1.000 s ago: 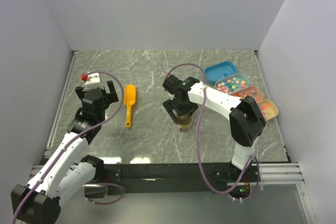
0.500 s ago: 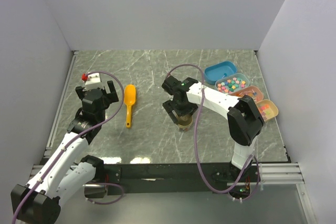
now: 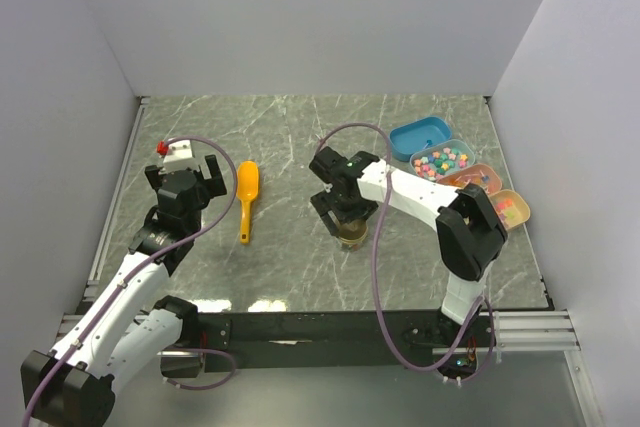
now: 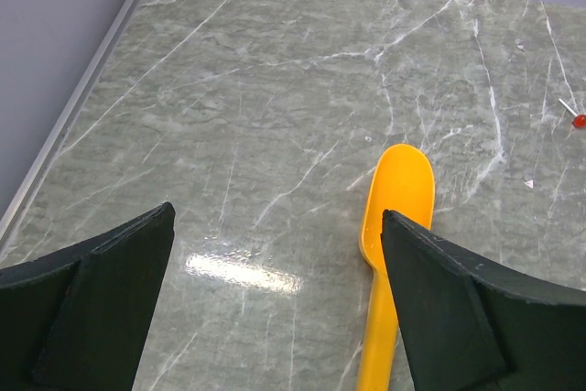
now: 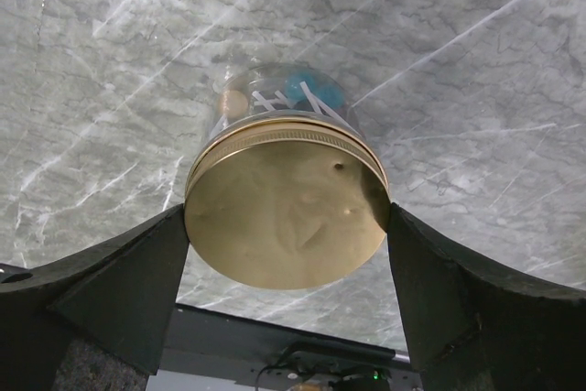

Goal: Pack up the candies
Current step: Close the bottle lid on the packing bottle.

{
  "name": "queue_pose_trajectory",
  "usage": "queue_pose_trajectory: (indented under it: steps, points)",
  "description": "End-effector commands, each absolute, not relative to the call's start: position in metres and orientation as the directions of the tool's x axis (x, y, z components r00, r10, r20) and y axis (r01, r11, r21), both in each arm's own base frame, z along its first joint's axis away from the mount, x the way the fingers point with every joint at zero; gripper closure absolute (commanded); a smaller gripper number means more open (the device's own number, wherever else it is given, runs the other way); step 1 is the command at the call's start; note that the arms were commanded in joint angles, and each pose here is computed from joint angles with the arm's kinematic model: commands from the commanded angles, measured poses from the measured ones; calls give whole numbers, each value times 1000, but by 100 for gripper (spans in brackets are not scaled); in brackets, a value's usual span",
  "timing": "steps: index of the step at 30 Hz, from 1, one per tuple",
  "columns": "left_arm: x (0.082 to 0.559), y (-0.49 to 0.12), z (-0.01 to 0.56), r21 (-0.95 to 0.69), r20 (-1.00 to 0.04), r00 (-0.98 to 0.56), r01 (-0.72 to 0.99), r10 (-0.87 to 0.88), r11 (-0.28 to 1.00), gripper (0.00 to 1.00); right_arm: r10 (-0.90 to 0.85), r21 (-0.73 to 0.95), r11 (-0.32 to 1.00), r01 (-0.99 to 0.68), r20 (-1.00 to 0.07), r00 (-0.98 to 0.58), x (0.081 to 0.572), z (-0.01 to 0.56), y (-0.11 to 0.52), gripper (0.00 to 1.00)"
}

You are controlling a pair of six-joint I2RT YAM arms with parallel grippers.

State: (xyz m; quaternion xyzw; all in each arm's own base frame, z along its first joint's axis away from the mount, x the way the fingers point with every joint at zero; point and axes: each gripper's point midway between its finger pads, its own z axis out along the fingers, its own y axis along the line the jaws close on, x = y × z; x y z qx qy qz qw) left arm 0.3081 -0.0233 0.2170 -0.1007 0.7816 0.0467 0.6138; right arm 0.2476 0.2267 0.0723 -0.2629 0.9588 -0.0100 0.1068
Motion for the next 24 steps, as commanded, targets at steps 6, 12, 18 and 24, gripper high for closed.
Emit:
queue_pose_trajectory:
  steps: [6, 12, 18, 24]
  points:
    - [310, -25, 229, -65, -979, -178, -208, -103, 976, 1, -439, -66, 896, -439, -278, -854, 252, 57, 231, 29]
    - [310, -23, 230, -65, -979, -175, -214, -104, 975, 0, -404, -58, 911, -409, -331, -853, 257, 57, 233, 30]
    - [309, -23, 231, -67, -979, -171, -218, -106, 974, 0, -393, -91, 917, -389, -375, -839, 265, 68, 228, 30]
    - [309, -22, 233, -70, -980, -165, -221, -108, 973, 1, -373, -89, 924, -371, -413, -831, 271, 66, 229, 30]
